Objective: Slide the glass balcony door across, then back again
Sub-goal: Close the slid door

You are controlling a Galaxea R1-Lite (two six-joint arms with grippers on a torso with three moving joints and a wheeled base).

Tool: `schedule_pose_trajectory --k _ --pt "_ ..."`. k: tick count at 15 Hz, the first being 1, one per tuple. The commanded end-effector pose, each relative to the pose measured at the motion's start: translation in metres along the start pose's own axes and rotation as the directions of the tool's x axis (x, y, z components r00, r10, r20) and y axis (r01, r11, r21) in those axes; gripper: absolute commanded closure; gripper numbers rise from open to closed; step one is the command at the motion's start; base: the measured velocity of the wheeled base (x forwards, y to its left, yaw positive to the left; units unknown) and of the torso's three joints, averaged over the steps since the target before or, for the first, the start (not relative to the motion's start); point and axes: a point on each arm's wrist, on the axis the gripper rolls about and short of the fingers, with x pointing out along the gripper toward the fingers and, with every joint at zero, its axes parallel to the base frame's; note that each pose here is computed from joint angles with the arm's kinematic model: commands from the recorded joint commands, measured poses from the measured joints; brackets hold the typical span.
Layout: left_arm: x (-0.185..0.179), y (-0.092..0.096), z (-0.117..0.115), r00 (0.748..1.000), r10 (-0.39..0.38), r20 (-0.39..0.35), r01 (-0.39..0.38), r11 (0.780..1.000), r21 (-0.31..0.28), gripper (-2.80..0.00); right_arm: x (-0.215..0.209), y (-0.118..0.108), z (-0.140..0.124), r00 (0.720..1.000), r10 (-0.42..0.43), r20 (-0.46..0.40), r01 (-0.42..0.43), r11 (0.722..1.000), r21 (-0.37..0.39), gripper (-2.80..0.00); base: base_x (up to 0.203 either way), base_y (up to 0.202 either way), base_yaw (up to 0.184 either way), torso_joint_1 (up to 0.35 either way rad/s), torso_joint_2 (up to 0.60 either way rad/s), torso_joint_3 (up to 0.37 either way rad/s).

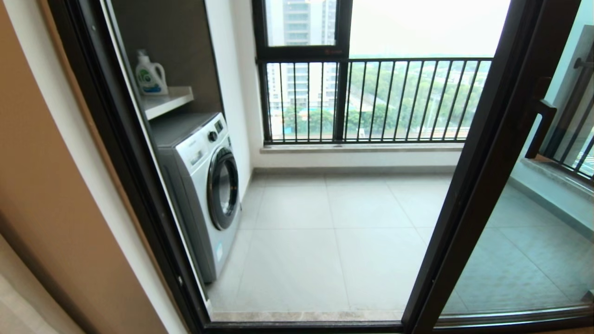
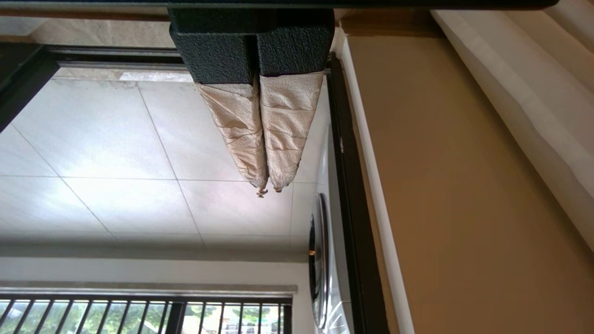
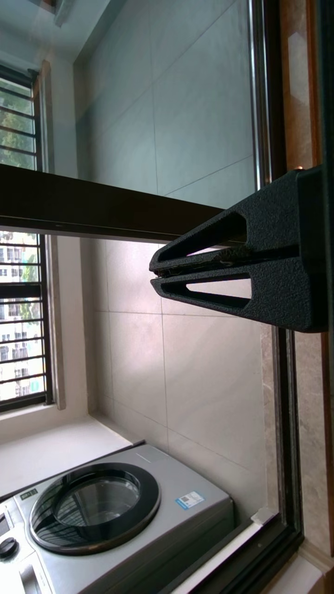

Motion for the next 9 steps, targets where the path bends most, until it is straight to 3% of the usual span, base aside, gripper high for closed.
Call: schedule_pose_trajectory --k 1,9 --pt "0.0001 0.0 0.0 1.0 0.0 -0.002 0.0 1.0 0.001 0.0 0.0006 0.0 -0.0025 1.0 0.001 -0.009 -0.001 1.0 0.003 0.0 0.0 0.0 0.0 0.0 0.0 0.0" --pt "0.0001 0.0 0.0 1.0 0.002 -0.002 -0.002 1.0 0.001 0.0 0.0005 -0.0002 -0.0024 1.0 -0.01 -0.01 0.01 1.0 -0.002 0.0 0.0 0.0 0.0 0.0 0.0 0.0"
